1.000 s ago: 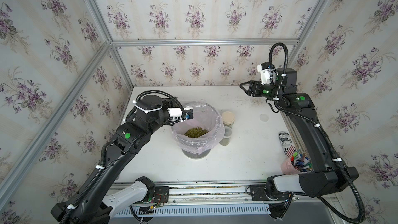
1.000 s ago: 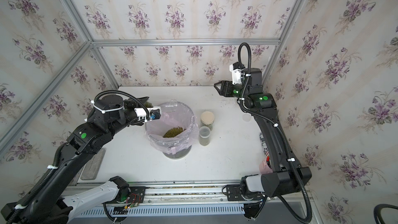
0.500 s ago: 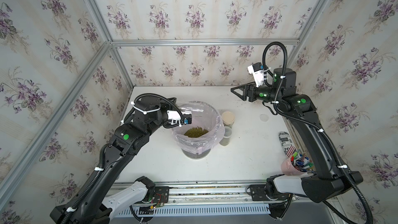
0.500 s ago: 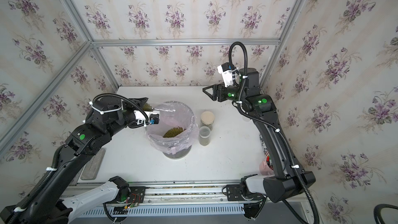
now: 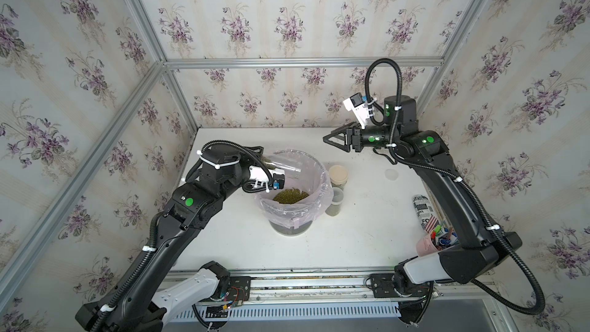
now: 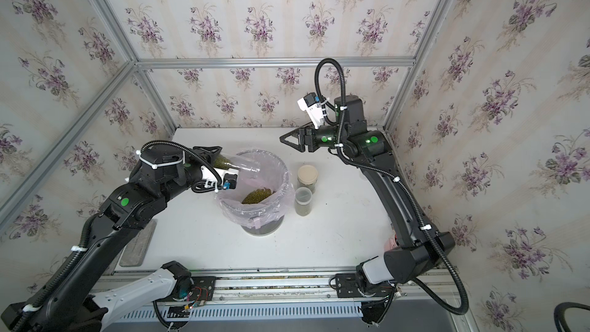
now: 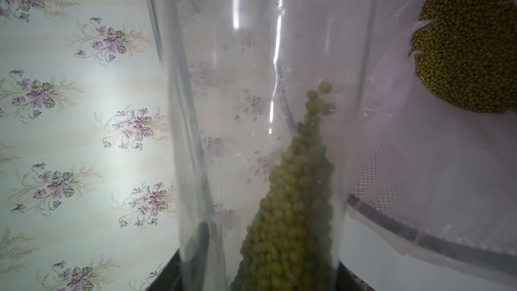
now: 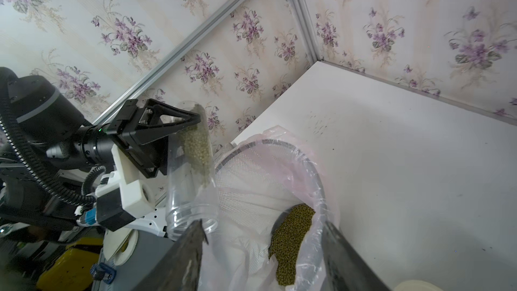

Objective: Empty moldy mung beans from jars
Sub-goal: Pour the moldy mung beans from the jar into the trash bin.

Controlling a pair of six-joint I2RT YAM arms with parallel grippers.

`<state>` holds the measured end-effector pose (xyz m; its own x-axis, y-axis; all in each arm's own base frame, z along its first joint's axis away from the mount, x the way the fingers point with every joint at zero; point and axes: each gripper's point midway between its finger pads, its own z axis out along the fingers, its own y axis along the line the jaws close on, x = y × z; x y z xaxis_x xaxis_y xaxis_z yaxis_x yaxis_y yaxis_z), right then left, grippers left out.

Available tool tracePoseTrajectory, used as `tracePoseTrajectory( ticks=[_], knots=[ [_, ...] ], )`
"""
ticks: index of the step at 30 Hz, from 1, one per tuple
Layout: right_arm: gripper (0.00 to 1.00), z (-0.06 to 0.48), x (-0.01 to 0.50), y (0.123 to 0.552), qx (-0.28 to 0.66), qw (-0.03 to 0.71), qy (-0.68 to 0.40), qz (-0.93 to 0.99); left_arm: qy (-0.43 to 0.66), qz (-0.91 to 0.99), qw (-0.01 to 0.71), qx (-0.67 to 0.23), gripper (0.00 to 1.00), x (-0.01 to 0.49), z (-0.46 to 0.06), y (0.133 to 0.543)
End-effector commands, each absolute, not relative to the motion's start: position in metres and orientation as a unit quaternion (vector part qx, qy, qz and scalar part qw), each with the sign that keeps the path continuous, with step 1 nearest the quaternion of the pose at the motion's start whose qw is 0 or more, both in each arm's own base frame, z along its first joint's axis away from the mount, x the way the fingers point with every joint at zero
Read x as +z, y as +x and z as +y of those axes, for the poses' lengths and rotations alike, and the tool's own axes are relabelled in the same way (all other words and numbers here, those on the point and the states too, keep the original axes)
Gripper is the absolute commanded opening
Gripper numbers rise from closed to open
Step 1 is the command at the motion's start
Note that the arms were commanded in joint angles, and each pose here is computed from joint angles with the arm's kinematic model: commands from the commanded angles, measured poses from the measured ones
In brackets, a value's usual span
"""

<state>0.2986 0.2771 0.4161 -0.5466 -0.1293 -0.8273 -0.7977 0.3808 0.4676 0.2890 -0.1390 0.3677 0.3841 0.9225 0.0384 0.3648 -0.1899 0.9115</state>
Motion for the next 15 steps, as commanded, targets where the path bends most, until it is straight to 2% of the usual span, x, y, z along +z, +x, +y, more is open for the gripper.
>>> tracePoseTrajectory(
  ticks=[1, 15],
  knots=[
    [0.64, 0.29, 0.417, 0.289, 0.458, 0.35, -0.341, 0.743, 0.708, 0.432, 0.44, 0.345, 0.38, 0.379, -0.137, 0.293],
    [0.63, 0.333, 0.396, 0.249, 0.448, 0.304, -0.401, 0.739, 0.729, 0.394, 0.42, 0.372, 0.38, 0.383, -0.137, 0.295]
  ],
)
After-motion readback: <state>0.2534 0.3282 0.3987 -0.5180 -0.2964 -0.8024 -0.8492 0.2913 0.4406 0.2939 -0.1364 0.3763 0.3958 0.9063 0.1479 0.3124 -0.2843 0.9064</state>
